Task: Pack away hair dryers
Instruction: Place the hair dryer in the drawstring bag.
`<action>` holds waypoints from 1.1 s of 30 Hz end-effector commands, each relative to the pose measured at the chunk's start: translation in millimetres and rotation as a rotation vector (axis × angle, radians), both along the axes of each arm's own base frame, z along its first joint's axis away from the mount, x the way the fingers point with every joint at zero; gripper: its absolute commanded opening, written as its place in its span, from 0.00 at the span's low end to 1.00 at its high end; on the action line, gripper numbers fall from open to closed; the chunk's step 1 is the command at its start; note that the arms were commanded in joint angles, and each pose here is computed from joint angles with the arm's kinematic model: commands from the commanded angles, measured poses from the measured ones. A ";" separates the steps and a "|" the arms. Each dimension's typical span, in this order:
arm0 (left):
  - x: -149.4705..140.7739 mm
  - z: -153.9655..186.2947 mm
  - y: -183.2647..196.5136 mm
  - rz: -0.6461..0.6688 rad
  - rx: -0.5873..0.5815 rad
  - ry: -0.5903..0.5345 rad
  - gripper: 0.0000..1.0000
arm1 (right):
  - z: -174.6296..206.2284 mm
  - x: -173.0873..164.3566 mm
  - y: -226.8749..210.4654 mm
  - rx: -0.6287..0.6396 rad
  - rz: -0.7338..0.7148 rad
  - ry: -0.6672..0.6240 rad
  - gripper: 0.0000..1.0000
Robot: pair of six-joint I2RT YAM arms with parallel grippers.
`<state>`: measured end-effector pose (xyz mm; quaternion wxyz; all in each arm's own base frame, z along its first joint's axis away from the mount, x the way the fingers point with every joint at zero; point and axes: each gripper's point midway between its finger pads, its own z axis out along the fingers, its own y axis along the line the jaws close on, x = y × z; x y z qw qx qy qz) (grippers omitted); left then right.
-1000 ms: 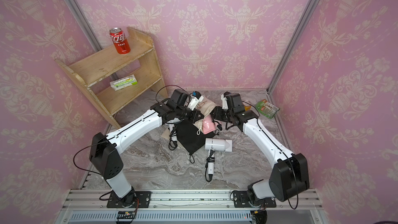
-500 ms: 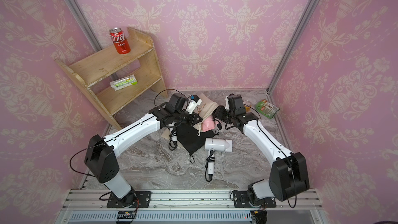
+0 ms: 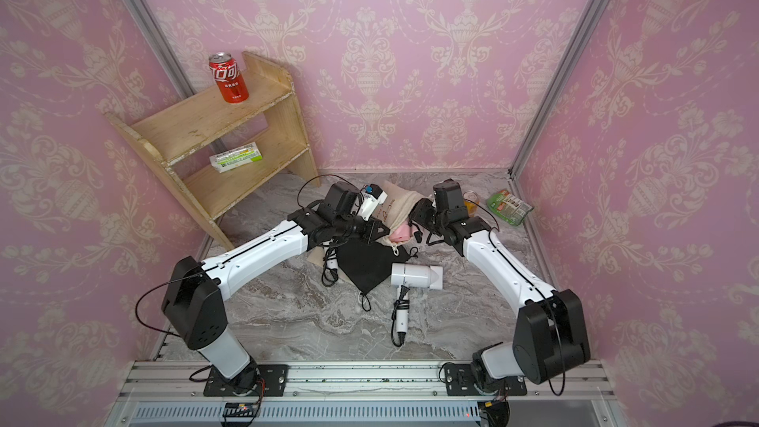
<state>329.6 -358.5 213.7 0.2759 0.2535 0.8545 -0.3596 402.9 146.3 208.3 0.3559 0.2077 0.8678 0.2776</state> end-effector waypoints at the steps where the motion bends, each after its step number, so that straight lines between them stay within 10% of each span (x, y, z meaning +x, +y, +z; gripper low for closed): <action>1: -10.7 6.1 -6.8 -0.034 -0.026 0.024 0.00 | 33.9 12.4 2.4 -0.008 -0.053 -0.120 0.37; 22: 0.5 32.2 -16.5 -0.025 -0.095 -0.031 0.00 | -16.6 29.8 43.3 -0.088 -0.143 -0.009 0.43; 33: 25.2 29.1 9.2 0.105 -0.056 -0.030 0.00 | -34.1 10.8 41.7 -0.127 -0.092 0.043 0.71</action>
